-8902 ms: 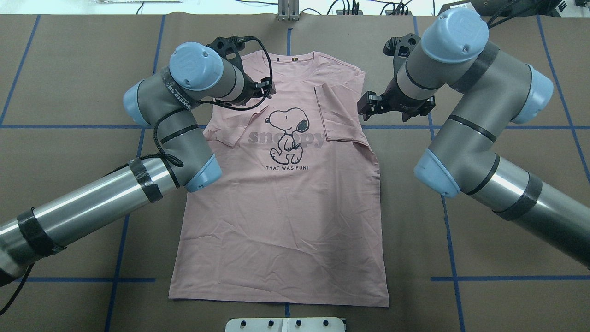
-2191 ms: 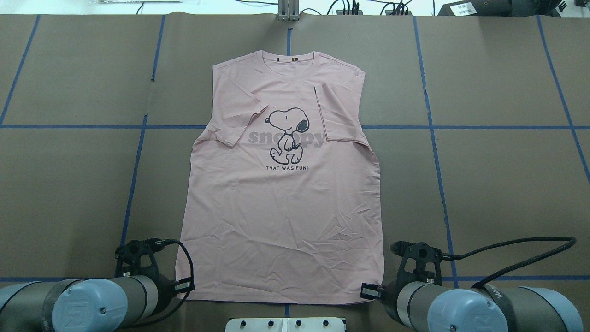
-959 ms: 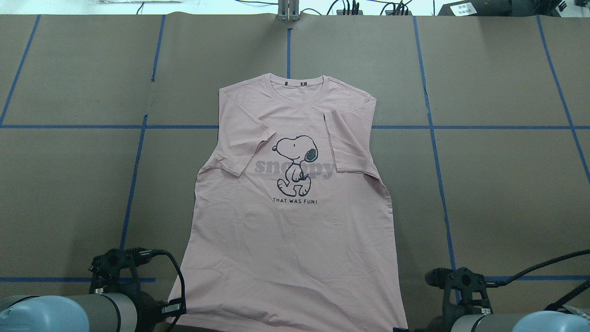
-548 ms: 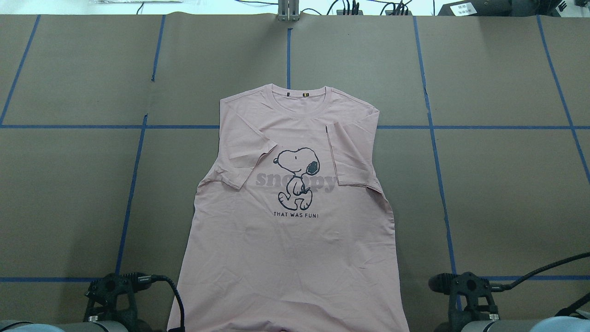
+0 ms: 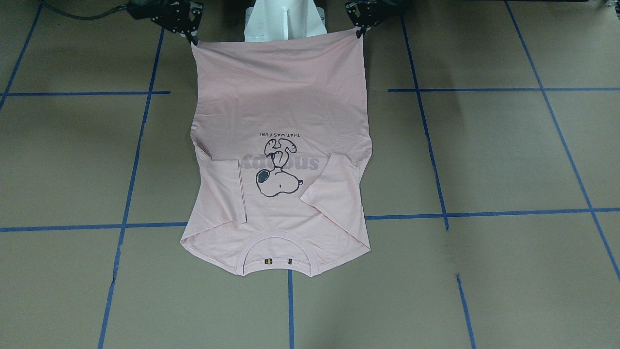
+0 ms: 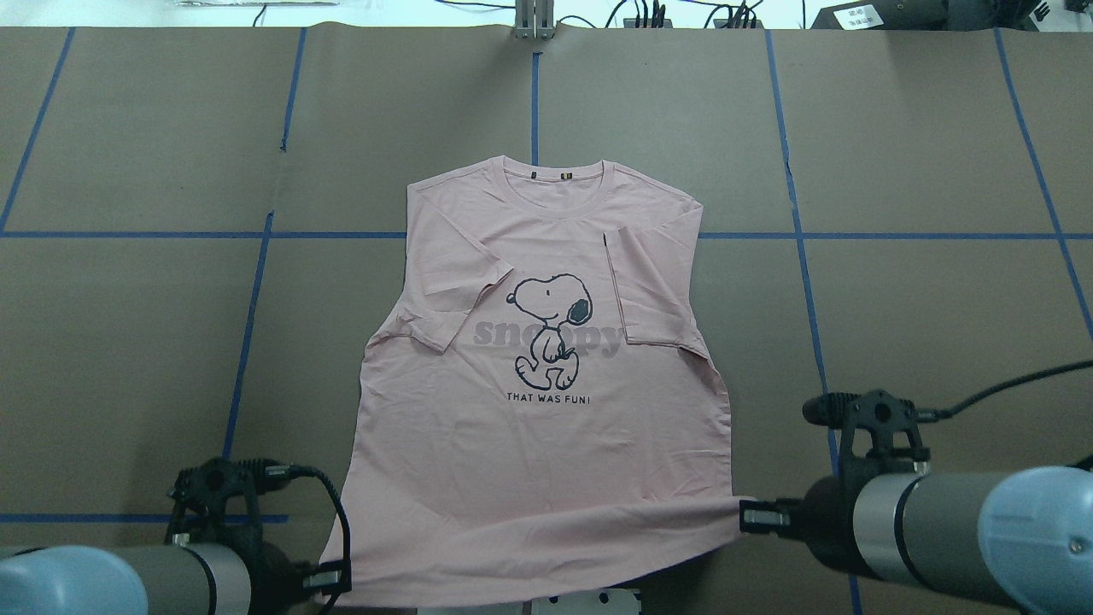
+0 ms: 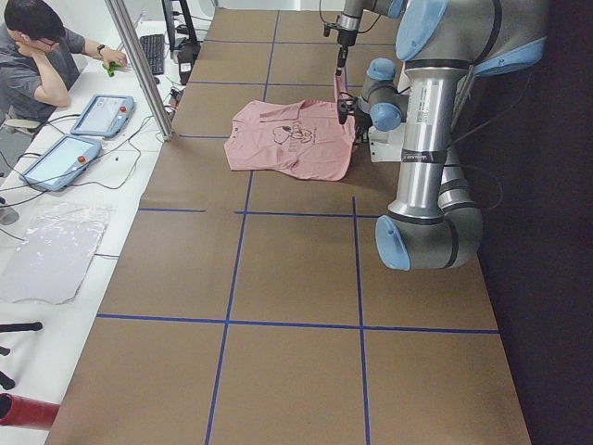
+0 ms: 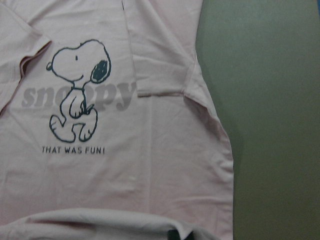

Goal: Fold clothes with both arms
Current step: 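Lift the hem with both grippers and fold it toward the collar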

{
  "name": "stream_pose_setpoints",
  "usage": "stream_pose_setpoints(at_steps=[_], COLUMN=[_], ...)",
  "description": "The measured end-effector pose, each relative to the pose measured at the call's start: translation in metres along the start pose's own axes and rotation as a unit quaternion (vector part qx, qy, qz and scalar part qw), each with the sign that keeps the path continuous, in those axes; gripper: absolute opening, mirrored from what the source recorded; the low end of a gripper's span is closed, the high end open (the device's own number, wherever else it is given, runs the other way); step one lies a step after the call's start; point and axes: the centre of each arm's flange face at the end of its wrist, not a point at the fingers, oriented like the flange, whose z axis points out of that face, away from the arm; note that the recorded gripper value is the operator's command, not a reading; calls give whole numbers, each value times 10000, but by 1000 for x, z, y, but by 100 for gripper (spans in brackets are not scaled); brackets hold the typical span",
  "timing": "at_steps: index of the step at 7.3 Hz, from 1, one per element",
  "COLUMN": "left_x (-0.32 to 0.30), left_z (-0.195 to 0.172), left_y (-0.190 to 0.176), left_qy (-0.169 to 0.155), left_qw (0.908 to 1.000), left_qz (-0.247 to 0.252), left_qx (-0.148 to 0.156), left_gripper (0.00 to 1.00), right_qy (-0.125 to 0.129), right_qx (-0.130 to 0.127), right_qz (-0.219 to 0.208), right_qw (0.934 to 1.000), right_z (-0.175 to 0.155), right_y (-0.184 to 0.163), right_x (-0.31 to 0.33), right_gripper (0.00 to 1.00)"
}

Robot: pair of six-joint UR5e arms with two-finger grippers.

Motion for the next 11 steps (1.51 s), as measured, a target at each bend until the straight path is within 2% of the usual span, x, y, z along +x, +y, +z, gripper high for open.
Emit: stream_pose_setpoints(at_steps=[3, 4, 6, 8, 11], left_x=[5, 14, 14, 6, 12], left_z=[34, 52, 94, 118, 132], left_y=[-110, -145, -214, -271, -307], left_qy=[-367, -425, -332, -340, -377], left_qw=[9973, 9958, 9922, 9885, 9861], left_qz=[11, -73, -266, -337, -374], left_qx=[635, 812, 1171, 1436, 1571], left_gripper=[0, 0, 0, 0, 0], right_qy=[305, 359, 587, 837, 968], right_qx=[663, 802, 997, 1014, 836], right_qz=[21, 67, 107, 178, 394], right_qw=[9973, 9961, 9932, 9912, 9910], right_z=[33, 47, 67, 88, 122], right_y=[-92, -120, -171, -219, -271], right_x=[-3, -16, -22, -7, -2], right_gripper=[0, 0, 0, 0, 0])
